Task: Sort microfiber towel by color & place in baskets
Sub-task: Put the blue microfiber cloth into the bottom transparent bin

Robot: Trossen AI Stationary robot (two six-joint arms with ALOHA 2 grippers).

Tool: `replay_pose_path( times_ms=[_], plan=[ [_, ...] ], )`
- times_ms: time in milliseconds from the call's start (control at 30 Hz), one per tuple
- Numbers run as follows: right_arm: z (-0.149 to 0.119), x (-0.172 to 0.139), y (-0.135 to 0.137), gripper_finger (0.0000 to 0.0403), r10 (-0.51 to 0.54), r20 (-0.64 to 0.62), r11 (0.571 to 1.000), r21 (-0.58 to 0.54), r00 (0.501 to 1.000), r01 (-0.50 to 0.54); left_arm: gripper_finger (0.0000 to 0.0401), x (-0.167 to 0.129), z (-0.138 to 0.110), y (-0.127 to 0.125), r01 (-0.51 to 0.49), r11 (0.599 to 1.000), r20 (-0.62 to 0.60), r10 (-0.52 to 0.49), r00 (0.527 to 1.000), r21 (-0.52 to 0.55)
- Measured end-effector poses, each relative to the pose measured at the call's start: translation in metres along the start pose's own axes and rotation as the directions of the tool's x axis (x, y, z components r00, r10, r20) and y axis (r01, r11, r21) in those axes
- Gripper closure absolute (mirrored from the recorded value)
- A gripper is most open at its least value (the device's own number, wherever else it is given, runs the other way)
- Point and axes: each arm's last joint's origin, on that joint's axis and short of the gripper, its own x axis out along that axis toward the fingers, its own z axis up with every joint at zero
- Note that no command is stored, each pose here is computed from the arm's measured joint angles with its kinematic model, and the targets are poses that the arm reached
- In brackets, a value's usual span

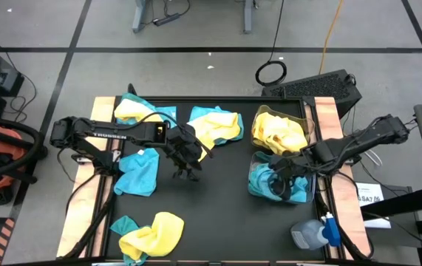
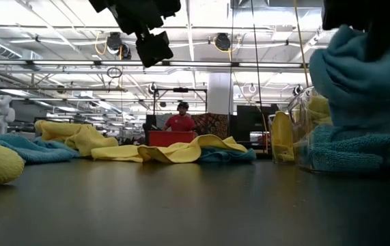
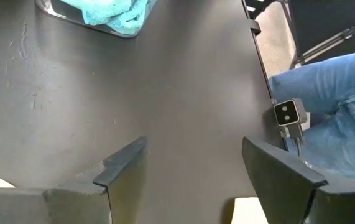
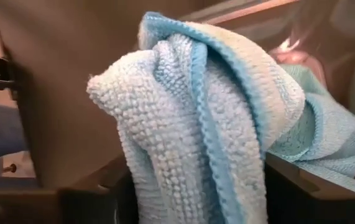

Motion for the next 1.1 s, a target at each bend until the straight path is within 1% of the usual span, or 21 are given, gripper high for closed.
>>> replay_pose_path(
  times_ms=[67, 233, 467, 567, 700, 767, 867, 967, 1100],
  plan=[
    [0.002, -0.006, 0.001, 0.0178, -0.003, 0.016, 1.000, -0.004, 1.000, 0.003, 0.0139, 0.000, 0.000, 0.000, 0.008, 1.000, -0.001, -0.008, 1.000, -0.001],
    [0.000, -0.008, -0.001, 0.0179, -0.027, -0.005, 1.000, -0.014, 1.000, 0.027, 0.0139, 0.000, 0.000, 0.000, 0.013, 1.000, -0.002, -0.013, 1.000, -0.001],
    [0.001, -0.008, 0.001, 0.0159, -0.001, 0.002, 0.999, -0.040, 1.000, 0.001, 0.0139, 0.000, -0.003, 0.000, 0.014, 1.000, -0.025, -0.014, 1.000, -0.011],
    [0.001, -0.008, 0.000, 0.0149, -0.006, -0.003, 0.999, -0.036, 1.000, 0.006, 0.0139, 0.000, -0.004, 0.000, 0.012, 1.000, -0.041, -0.013, 0.999, -0.017],
    [0.000, -0.008, -0.001, 0.0153, -0.018, -0.015, 1.000, -0.013, 1.000, 0.018, 0.0139, 0.000, -0.004, 0.000, 0.013, 1.000, -0.041, -0.013, 0.999, -0.016],
    [-0.001, -0.008, -0.002, 0.0168, -0.027, -0.023, 1.000, 0.002, 0.999, 0.027, 0.0139, 0.000, -0.004, 0.000, 0.013, 1.000, -0.041, -0.013, 0.999, -0.015],
    [-0.001, -0.008, -0.002, 0.0210, -0.028, -0.021, 1.000, 0.011, 0.999, 0.028, 0.0139, 0.000, -0.005, 0.000, 0.019, 1.000, -0.045, -0.019, 0.999, -0.017],
    [-0.001, -0.008, -0.001, 0.0271, -0.026, -0.021, 1.000, 0.005, 0.999, 0.026, 0.0139, 0.000, -0.007, 0.000, 0.017, 0.999, -0.065, -0.019, 0.998, -0.029],
    [-0.001, -0.008, -0.002, 0.0367, -0.026, -0.023, 0.999, -0.031, 0.999, 0.025, 0.0139, -0.001, -0.011, 0.000, 0.012, 0.999, -0.100, -0.017, 0.995, -0.051]
  ],
)
